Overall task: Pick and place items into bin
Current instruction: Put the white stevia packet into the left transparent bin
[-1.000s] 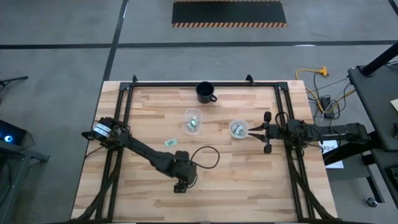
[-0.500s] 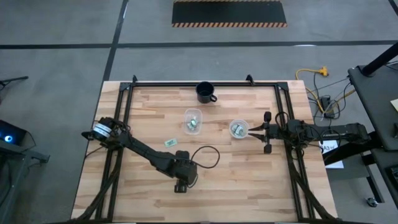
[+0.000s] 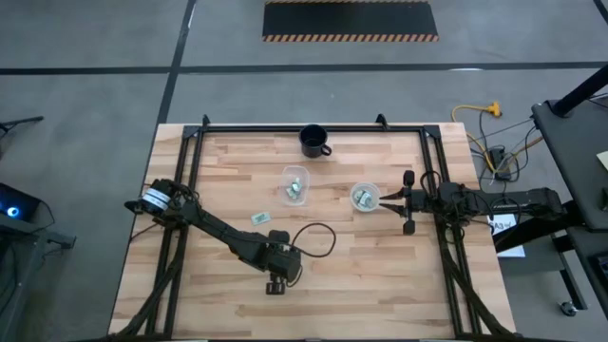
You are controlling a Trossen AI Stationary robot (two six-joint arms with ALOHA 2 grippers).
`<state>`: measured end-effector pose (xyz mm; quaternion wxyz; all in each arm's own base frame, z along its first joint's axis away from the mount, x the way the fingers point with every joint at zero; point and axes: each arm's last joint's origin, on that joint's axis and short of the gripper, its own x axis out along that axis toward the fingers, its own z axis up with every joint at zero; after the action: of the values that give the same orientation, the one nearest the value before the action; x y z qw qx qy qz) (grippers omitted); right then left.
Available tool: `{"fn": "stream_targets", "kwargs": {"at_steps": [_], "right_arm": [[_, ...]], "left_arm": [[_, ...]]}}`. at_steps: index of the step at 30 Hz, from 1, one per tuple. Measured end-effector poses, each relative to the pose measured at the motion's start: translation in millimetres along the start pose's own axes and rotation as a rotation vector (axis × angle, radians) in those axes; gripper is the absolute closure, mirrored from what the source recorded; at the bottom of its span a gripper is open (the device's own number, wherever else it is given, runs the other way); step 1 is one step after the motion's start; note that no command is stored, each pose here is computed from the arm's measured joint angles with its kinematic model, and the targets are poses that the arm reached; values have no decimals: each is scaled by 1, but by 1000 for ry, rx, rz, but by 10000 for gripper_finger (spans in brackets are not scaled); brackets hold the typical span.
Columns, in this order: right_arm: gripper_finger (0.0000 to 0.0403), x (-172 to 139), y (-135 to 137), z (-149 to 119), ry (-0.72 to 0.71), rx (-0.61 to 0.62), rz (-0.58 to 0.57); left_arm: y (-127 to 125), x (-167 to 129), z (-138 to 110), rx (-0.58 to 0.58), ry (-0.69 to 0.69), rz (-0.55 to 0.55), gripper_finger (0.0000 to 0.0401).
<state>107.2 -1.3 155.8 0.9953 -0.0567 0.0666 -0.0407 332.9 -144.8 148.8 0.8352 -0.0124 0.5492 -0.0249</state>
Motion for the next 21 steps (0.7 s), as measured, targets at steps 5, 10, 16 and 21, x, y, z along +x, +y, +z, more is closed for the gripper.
{"fn": "stream_targets", "kwargs": {"at_steps": [5,10,16,21], "right_arm": [[335,0,0,0,0,0,0],[335,0,0,0,0,0,0],[335,0,0,0,2,0,0],[335,0,0,0,1,0,1]], "left_arm": [[2,-4,-1,21,-10,46,399],[7,-17,5,18,-115,184,400],[10,-37,15,31,-266,272,400],[15,-56,26,41,-376,278,401]]}}
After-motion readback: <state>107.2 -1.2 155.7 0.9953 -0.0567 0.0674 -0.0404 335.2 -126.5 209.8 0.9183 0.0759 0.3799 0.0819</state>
